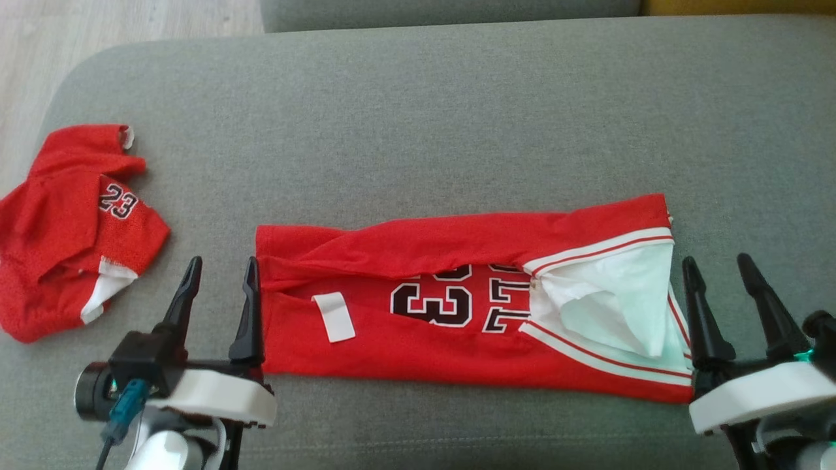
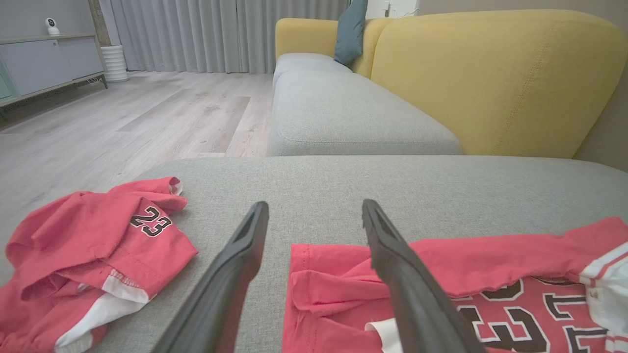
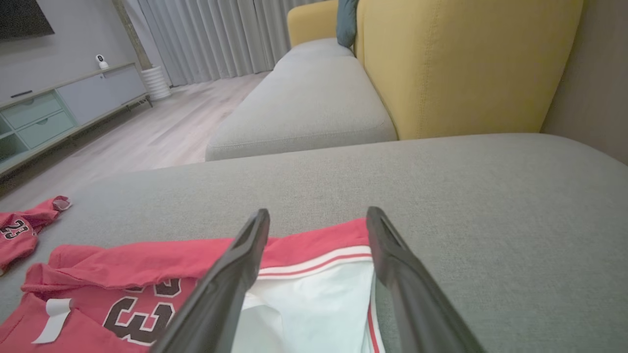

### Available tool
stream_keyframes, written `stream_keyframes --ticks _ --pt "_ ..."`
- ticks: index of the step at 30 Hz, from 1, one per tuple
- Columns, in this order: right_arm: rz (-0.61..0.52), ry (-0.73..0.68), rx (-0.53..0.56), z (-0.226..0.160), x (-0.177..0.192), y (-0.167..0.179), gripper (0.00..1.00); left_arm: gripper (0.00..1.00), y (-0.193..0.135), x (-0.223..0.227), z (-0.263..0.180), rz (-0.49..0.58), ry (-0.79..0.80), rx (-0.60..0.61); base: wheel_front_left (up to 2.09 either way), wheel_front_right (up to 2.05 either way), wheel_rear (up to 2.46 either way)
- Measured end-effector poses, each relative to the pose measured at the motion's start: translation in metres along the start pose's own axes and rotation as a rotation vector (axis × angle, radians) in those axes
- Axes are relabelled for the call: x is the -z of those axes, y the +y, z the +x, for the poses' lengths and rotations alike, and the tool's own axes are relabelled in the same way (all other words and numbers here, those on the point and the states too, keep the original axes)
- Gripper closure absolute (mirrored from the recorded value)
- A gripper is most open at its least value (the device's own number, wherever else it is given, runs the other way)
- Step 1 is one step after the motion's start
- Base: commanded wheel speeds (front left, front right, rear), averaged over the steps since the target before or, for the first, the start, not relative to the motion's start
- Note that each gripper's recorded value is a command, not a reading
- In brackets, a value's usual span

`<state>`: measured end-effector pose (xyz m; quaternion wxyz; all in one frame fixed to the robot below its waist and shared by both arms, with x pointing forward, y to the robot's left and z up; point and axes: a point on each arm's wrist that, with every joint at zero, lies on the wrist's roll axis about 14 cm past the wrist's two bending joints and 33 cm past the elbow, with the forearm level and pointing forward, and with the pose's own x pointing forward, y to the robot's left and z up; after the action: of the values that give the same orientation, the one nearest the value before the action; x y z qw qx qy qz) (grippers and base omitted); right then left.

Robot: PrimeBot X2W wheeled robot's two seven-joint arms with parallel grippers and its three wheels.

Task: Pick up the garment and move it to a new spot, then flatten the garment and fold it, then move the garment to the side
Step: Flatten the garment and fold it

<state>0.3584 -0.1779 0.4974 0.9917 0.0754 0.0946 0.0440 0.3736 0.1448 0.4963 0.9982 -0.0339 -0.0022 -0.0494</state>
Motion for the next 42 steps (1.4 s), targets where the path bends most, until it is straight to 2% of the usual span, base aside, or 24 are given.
stream_keyframes --ticks 5,10,14,19,23,24,25,26,30,34,42 --pt "-0.003 0.125 0.013 0.007 0.032 -0.013 0.00 0.00 0.000 0.004 0.005 0.006 0.008 0.004 0.00 0.00 0.00" --pt "-0.031 0.225 0.017 0.032 0.056 -0.032 0.00 0.00 -0.003 0.002 0.022 0.013 -0.010 0.022 0.00 0.00 0.00" --pt "-0.020 0.346 0.011 0.051 0.084 -0.034 0.00 0.00 -0.002 0.005 0.036 0.003 -0.010 0.025 0.00 0.00 0.00" --pt "0.040 0.536 0.013 0.051 0.126 -0.035 0.00 0.00 0.000 0.016 0.041 -0.009 0.017 0.012 0.00 0.00 0.00" --pt "0.060 0.602 0.005 0.054 0.133 -0.033 0.00 0.00 0.002 0.020 0.044 -0.009 0.023 0.008 0.00 0.00 0.00" --pt "0.076 0.615 0.004 0.055 0.133 -0.032 0.04 0.00 0.001 0.020 0.045 -0.010 0.022 0.010 0.00 0.00 0.00" --pt "0.082 0.623 0.004 0.055 0.133 -0.031 0.39 0.00 0.000 0.020 0.045 -0.009 0.022 0.014 0.00 0.00 0.00" --pt "0.082 0.623 0.004 0.055 0.133 -0.031 0.98 0.00 0.000 0.020 0.045 -0.009 0.022 0.014 0.00 0.00 0.00" --pt "0.113 0.631 -0.006 0.055 0.130 -0.025 1.00 0.00 0.004 0.019 0.045 -0.002 0.017 0.004 0.00 0.00 0.00" --pt "0.122 0.571 -0.003 0.055 0.116 -0.024 1.00 0.00 0.004 0.013 0.045 0.005 -0.001 0.004 0.00 0.00 0.00" --pt "0.093 0.416 0.138 0.046 0.071 -0.073 1.00 0.00 0.000 0.001 0.039 0.006 -0.035 0.010 0.00 0.00 0.00"
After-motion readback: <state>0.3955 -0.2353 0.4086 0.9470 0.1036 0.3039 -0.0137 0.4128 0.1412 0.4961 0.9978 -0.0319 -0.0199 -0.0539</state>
